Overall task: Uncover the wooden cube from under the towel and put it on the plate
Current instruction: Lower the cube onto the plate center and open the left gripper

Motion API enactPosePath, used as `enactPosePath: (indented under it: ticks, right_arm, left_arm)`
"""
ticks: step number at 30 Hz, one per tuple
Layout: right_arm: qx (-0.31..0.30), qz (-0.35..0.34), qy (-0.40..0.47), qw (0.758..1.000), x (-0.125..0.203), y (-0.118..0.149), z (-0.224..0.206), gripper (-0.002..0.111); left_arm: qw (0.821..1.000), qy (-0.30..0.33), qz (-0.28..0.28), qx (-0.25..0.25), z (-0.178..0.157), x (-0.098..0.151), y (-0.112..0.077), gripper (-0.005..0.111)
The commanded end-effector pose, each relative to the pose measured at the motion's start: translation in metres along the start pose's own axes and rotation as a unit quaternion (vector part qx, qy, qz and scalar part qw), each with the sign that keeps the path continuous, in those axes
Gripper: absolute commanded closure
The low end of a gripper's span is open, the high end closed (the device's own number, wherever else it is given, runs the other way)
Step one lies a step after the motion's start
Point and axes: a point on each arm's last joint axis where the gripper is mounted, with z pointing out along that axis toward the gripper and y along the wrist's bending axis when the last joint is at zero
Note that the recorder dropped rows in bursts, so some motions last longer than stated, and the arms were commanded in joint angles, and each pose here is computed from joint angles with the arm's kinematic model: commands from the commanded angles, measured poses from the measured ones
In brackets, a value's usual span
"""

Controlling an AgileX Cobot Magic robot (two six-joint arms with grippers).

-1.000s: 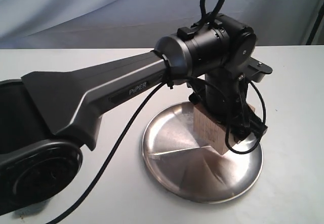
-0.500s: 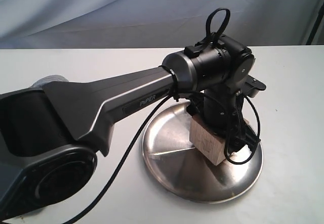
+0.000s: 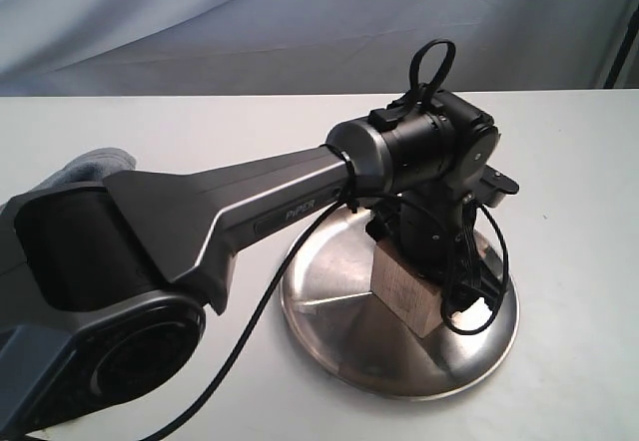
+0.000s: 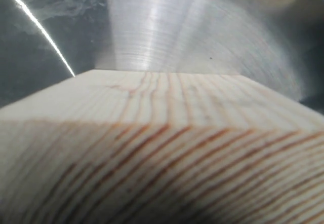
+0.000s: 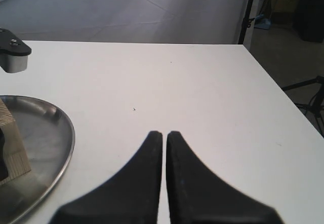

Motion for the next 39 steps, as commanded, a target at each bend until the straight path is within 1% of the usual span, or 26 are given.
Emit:
enactPosePath:
  ticks: [1,4,9,13,26,30,35,39]
  right_arm:
    - [0.0,0.0,-0.003,1.0,0.0,0.0,0.0,0.105]
    - [0.0,0.001,-0.003,1.0,0.0,0.0,0.0,0.105]
    - [0.0,0.001,-0.003,1.0,0.0,0.0,0.0,0.105]
    - [0.0,0.001,-0.003,1.0,0.0,0.0,0.0,0.105]
    - [0.0,0.0,-0.003,1.0,0.0,0.0,0.0,0.105]
    - [0.0,0.001,-0.003,1.0,0.0,0.0,0.0,0.105]
    - [0.0,0.001,-0.003,1.0,0.0,0.0,0.0,0.105]
    - [0.0,0.001,-0.003,1.0,0.0,0.0,0.0,0.105]
  left_arm:
    - [1.0,-0.017,0.001,0.001,-0.01,-0.003,-0.004,0.056]
    - [1.0,-0.017,0.001,0.001,-0.01,-0.003,-0.004,0.046]
    - [1.0,-0.017,-0.008,0.002,-0.01,-0.003,-0.004,0.033]
    - [1.0,-0.017,-0.01,0.002,-0.011,-0.003,-0.004,0.026]
    - [1.0,-0.022,-0.009,-0.003,-0.016,-0.003,-0.003,0.025]
    - [0.999,-0.029,-0.03,-0.002,-0.023,-0.004,-0.003,0.023]
    - [0.999,-0.043,-0.03,-0.006,-0.036,-0.005,-0.002,0.019]
    - [0.998,-0.052,-0.03,-0.005,-0.045,-0.005,-0.002,0.02]
